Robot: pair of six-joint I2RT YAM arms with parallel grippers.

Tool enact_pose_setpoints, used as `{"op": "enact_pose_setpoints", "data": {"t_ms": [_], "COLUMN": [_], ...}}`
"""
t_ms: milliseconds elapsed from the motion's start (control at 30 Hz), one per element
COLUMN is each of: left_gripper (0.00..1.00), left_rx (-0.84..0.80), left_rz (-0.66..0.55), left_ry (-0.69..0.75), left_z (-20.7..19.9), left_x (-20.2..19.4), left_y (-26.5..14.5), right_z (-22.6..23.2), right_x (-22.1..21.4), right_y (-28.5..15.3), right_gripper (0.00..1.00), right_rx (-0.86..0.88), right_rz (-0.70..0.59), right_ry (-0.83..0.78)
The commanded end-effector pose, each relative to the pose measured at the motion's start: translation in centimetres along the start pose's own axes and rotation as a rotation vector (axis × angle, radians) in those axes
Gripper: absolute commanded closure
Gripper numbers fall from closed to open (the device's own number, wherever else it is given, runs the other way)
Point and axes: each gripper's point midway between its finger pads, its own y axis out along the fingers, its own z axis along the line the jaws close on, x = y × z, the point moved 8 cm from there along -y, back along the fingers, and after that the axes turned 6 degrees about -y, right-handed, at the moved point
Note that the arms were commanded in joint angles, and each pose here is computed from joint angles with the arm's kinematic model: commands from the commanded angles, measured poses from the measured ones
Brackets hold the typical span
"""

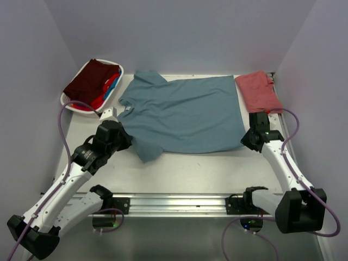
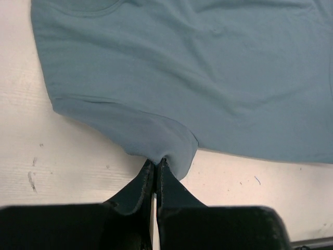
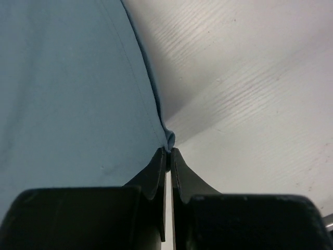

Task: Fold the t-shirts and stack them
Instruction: Flatten the tshirt out, then fold the tshirt

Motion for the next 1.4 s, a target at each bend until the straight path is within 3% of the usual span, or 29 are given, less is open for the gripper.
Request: {"op": "enact_pose_setpoints", "data": {"t_ms": [0,733,867,1133,1367], "left_gripper": [1.0,1.0,1.0,1.0,1.0], "left_rx": [0.02,0.061,0.04,0.02,0.037], "left_rz": [0.103,0.173,0.133,0.073,-0.05], "left_ry": [-0.037,-0.117,-0.077,0.081,0.15], "left_z": [1.0,1.9,1.6,-0.1,-2.9], "left_x": [-1.8,-2.2,-2.1,-2.0,2.3], "left_y": [-0.5,-4.1,-2.2,5.5,9.0], "right_z": [-1.1,-3.3,-1.8,2.6,4.3], "right_x": [1.2,2.6,3.0,5.4,8.2], "right_y": [-3.2,-8.5,-6.6,-0.4,3.5], "right_gripper": [1.0,1.0,1.0,1.0,1.0], "right_rx": [-0.031,-0.077,-0.031,0.037,-0.047], "right_rz": [-0.048,-0.164,-0.153,-0.143,-0.161], "right_ry": [-0.007,-0.028,-0.03,-0.014,0.016]}}
